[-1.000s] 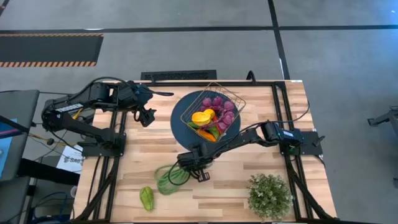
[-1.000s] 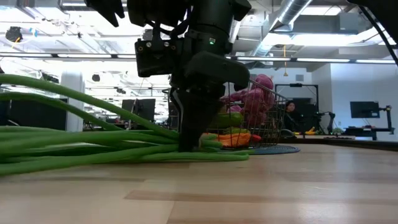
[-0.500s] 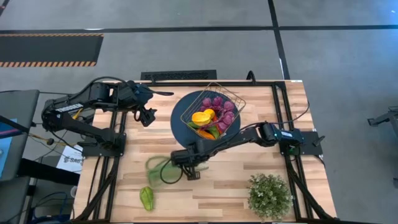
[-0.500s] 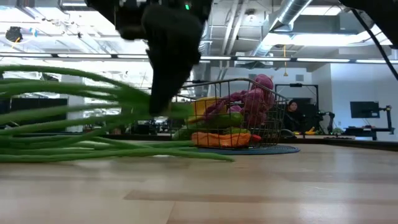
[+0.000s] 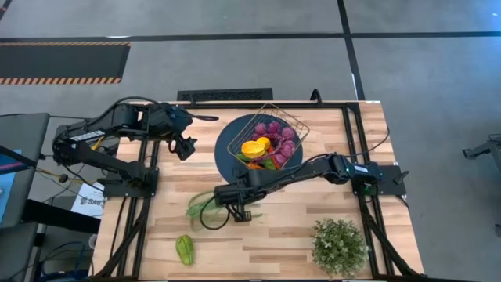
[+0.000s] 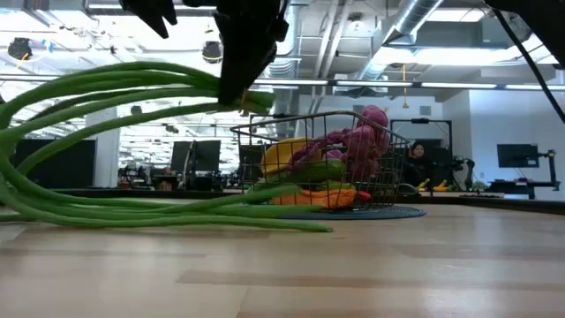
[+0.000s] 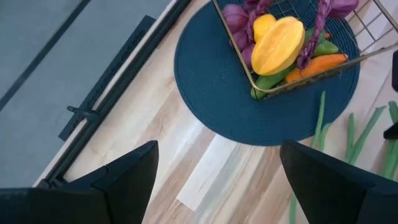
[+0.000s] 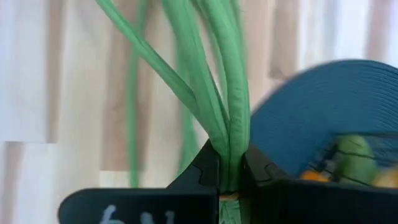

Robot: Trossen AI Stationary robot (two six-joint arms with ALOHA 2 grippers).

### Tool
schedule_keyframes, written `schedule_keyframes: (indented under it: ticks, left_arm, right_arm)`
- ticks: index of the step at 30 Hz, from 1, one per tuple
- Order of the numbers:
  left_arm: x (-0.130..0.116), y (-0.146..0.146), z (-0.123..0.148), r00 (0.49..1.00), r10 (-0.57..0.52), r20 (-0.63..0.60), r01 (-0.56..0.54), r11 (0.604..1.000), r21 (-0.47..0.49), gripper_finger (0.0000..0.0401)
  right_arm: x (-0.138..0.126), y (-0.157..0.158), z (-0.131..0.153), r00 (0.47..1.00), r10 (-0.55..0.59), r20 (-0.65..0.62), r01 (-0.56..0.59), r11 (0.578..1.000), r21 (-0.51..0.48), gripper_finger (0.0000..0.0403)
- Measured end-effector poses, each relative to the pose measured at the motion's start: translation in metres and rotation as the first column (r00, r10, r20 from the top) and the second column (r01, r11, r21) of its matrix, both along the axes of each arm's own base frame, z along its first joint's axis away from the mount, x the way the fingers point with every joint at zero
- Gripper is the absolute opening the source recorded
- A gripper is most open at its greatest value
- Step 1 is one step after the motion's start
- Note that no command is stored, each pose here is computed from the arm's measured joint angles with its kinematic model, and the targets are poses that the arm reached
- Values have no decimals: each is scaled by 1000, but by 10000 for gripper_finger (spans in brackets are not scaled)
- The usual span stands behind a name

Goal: Build produce basket
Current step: Put the string beans into the wire basket

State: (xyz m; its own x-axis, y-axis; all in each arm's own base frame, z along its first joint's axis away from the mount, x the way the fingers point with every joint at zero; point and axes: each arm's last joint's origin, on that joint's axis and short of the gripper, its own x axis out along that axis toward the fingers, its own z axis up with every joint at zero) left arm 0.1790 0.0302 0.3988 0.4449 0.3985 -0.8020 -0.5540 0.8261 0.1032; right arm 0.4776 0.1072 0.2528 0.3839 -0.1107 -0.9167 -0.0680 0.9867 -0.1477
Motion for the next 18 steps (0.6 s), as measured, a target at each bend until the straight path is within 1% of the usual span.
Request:
schedule_keyframes:
  ticks: [3,7,9,13,18]
  left_arm:
    - [0,0,0,1000,-1,-3,1,1000,-3,322]
    - [-1,0,0,1000,-2,-8,2,1000,-4,322]
    - [-1,0,0,1000,-3,-8,3,1000,-5,322]
    - [-1,0,0,1000,-4,-8,4,1000,-5,322]
    - [-1,0,0,1000,-6,-9,6,1000,-3,322]
  right_arm:
    - [-1,8,-7,999,21,-25,-20,1000,9,22]
    - [-1,13,-11,1000,20,-20,-19,1000,16,26]
    - [-1,12,-12,1000,-10,-28,11,1000,28,53]
    - [1,5,-15,998,-56,-37,59,993,103,129]
    - [0,-4,-27,992,-94,-86,103,989,105,217]
